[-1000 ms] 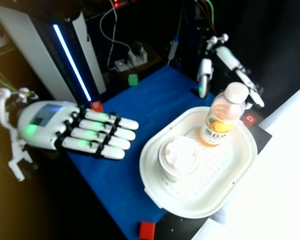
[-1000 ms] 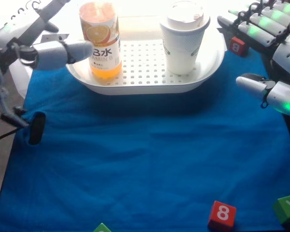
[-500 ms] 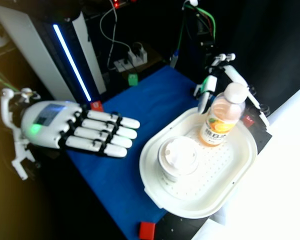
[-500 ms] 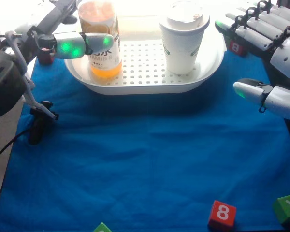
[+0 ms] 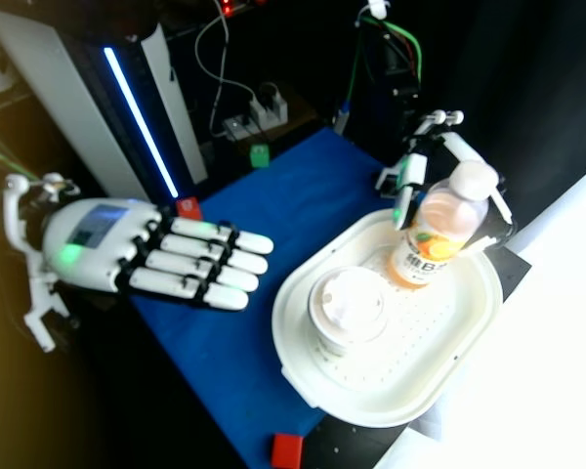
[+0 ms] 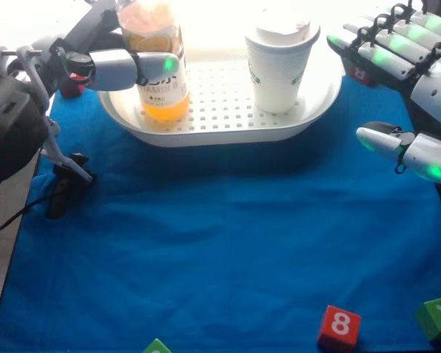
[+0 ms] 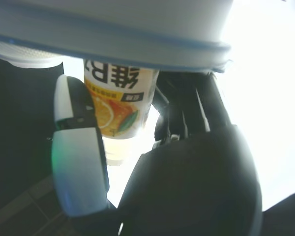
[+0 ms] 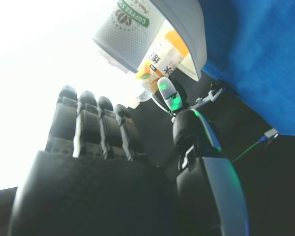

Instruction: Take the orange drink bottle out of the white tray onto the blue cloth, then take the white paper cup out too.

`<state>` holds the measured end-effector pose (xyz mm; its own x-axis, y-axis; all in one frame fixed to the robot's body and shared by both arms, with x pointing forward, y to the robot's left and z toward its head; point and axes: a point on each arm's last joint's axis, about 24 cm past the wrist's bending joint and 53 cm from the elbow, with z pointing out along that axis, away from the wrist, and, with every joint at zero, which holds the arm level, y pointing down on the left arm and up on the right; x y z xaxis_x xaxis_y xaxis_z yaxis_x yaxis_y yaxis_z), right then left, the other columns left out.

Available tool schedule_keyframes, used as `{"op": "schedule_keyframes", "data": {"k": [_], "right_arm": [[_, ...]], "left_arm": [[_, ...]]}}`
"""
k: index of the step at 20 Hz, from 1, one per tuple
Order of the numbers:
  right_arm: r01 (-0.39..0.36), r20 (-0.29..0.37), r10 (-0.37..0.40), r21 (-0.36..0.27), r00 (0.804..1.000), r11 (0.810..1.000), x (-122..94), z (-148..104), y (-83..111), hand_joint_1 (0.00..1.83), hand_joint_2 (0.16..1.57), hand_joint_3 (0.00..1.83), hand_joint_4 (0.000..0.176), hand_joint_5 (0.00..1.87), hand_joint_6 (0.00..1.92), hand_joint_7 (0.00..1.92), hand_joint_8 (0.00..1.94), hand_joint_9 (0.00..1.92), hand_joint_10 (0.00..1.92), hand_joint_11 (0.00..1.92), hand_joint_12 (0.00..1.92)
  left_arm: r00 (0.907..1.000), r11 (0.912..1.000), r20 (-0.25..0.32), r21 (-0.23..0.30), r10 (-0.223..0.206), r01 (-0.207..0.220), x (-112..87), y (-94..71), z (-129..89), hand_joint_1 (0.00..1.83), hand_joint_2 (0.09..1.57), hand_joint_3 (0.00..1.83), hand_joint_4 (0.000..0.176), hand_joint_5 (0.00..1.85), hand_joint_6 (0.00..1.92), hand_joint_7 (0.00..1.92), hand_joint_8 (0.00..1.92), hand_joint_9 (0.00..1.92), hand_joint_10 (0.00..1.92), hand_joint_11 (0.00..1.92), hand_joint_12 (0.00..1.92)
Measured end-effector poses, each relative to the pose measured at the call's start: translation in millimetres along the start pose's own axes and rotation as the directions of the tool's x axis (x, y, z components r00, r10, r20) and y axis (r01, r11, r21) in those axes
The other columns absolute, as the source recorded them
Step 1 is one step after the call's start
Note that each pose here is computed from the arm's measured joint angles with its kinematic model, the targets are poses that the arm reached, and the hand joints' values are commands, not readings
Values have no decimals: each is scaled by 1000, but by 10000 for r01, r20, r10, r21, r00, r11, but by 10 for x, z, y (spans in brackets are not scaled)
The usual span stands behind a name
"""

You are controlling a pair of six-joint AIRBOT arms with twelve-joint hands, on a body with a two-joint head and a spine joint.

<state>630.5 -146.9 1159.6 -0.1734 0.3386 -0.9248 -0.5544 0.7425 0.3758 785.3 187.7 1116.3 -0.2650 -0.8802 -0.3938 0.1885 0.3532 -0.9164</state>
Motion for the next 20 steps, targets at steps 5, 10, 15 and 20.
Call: {"op": "schedule_keyframes", "data": {"k": [5, 10, 15, 20], "right_arm": [[-19, 6, 19, 27, 10000, 10000, 0, -1, -7, 357, 1407, 0, 0, 0, 0, 0, 0, 0, 0, 0, 0], [-33, 5, 33, 47, 10000, 10000, 0, -1, -12, 355, 1404, 0, 0, 0, 0, 0, 0, 0, 0, 0, 0], [-48, 13, 48, 60, 10000, 10000, -2, -2, -15, 326, 1419, 5, 0, 0, 0, 0, 0, 0, 0, 0, 0], [-72, -112, 74, 161, 9999, 9998, 45, -23, -47, 342, 1401, 0, 0, 0, 0, 0, 0, 0, 0, 0, 0]], "left_arm": [[9999, 9998, -113, 203, 42, -40, 38, -62, -19, 1028, 1043, 368, 0, 788, 1412, 784, 1921, 941, 1921, 985, 1921], [9964, 9971, -808, 742, 239, -179, 296, -269, -66, 968, 1175, 136, 49, 737, 1437, 766, 1921, 930, 1921, 983, 1921], [9945, 9755, -797, 2144, 679, -494, 199, -732, -220, 1075, 1074, 66, 120, 800, 1902, 916, 1921, 1057, 1921, 1150, 1921], [9917, 9385, -686, 3361, 1086, -795, 113, -1121, -484, 987, 1265, 38, 0, 670, 1508, 870, 1921, 1109, 1921, 1148, 1921]]}}
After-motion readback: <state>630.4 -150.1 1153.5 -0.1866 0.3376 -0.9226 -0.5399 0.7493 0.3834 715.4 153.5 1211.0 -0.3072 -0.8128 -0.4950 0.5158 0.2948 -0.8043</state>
